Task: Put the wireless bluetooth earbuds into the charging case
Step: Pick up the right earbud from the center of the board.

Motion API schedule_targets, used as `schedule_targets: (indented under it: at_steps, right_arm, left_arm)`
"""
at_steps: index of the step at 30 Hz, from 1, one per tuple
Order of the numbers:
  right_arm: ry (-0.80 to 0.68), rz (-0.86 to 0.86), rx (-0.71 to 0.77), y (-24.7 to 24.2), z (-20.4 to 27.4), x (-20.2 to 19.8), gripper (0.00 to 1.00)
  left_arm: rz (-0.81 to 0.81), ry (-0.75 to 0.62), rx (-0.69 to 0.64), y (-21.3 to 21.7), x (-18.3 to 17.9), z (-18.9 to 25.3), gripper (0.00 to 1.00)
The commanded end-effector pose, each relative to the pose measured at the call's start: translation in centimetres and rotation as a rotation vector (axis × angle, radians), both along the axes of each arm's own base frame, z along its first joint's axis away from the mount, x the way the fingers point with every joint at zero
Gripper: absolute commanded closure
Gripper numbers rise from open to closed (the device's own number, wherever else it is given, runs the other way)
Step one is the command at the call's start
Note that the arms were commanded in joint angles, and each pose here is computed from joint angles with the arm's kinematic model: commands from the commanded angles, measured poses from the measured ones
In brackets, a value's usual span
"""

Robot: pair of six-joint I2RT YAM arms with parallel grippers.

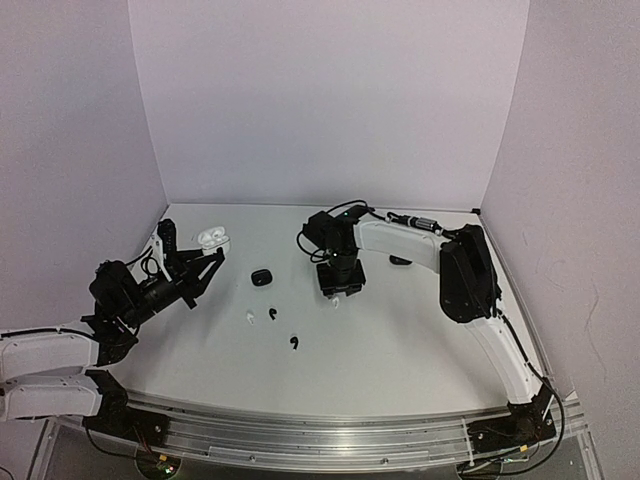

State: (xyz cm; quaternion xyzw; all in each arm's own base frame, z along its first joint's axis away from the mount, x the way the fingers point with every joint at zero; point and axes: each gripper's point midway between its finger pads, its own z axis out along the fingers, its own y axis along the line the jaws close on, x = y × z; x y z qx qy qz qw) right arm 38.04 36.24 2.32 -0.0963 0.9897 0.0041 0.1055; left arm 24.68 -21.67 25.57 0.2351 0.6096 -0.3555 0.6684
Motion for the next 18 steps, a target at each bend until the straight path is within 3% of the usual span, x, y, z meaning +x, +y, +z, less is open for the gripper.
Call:
schedule_targets:
  at_steps: [1,9,18]
  right_arm:
    - [-0.001,0.035,0.002,1.0,-0.4,-0.2,0.58]
    - [0.014,0.042,-0.019,1.2,-1.6,-0.9,0.67]
    - [-0.001,0.047,-0.037,1.2,-2.1,-0.6,0.70]
  left_arm:
    - [-0.007,-0.021,-0.026,-0.1,-0.2,0.8,1.00]
    - [-0.004,-0.017,-0.023,-0.1,-0.1,0.7,1.00]
    - [-0.005,-0.018,-0.024,-0.1,-0.1,0.7,1.00]
